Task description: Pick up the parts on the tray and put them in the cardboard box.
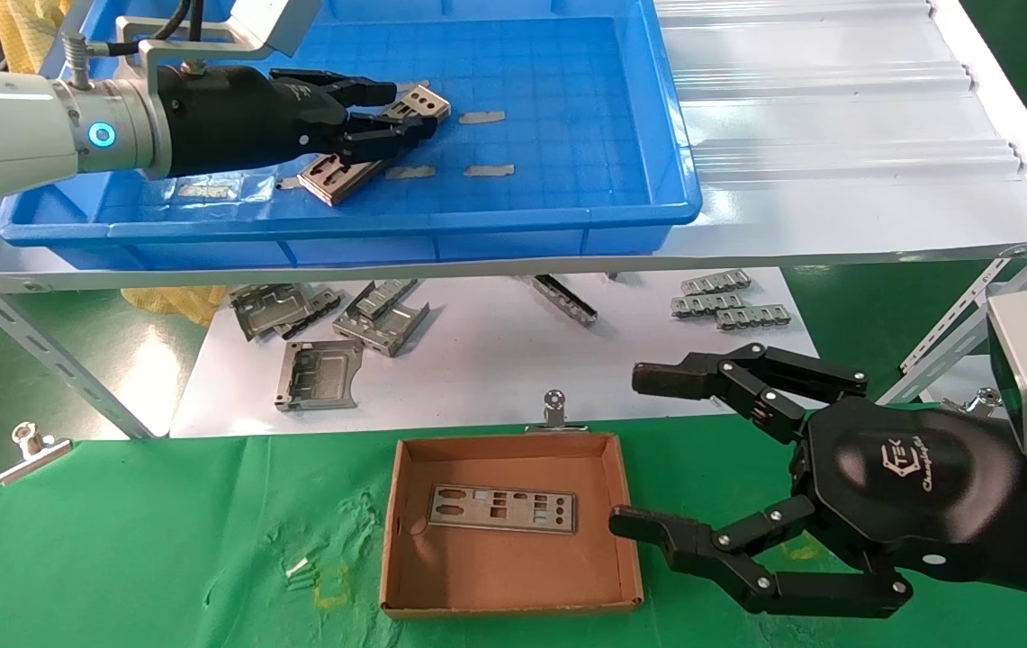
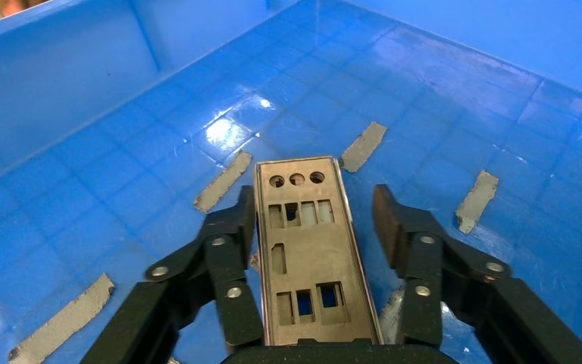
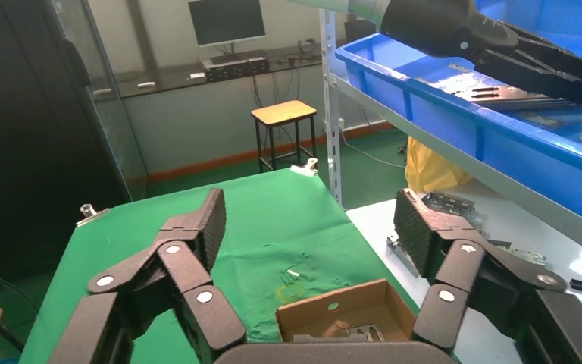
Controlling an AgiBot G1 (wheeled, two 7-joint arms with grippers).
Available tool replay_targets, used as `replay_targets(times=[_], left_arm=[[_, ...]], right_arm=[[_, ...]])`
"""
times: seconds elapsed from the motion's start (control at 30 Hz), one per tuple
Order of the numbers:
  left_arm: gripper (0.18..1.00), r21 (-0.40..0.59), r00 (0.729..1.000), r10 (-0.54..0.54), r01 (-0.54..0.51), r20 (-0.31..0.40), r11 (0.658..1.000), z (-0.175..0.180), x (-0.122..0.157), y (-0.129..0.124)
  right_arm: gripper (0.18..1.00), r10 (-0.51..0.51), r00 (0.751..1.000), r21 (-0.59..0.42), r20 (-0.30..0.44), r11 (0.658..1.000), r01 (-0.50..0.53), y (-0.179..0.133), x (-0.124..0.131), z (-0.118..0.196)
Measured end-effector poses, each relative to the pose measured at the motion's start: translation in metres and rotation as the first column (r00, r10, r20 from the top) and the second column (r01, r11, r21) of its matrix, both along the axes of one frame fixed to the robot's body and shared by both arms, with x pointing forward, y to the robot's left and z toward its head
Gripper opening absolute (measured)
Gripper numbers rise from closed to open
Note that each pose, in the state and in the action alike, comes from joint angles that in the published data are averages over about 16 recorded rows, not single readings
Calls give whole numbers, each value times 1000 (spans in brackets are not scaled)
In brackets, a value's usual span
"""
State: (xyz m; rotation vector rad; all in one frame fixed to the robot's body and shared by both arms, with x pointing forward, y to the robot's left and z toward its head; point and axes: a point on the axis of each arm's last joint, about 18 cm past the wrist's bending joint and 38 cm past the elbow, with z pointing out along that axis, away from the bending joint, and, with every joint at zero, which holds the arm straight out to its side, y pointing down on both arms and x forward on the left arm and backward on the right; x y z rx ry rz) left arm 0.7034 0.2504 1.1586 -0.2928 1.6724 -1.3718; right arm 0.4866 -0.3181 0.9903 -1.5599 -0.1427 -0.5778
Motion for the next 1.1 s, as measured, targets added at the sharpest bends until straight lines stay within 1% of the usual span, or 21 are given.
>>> replay_targets(times=[0.1,0.17,0.3,0.5,0.73,0.9,1.1], left_arm=[[611,3,1000,1,-1,-1,1000,0,0,0],[573,3,1000,2,-2,-1,1000,0,0,0],[494,2,1000,3,-3,2,1000,1,0,0],[435,-12,1000,8,-8,18,1000,6,-1,4],[429,-49,998,27,-24,52,999,17,-3,13],[428,-74,996,35,-29,77,997,25,-5,19],[428,-83,995,10,-1,101,997,33,-13,21]], right_arm=[[808,0,1000,0,0,1000,0,0,0,0],[852,0,1000,0,0,1000,0,0,0,0],[910,0,1000,0,0,1000,0,0,0,0],[967,0,1000,0,0,1000,0,0,0,0],[996,0,1000,0,0,1000,0,0,0,0],[1000,0,1000,0,0,1000,0,0,0,0],[1000,0,1000,0,0,1000,0,0,0,0]])
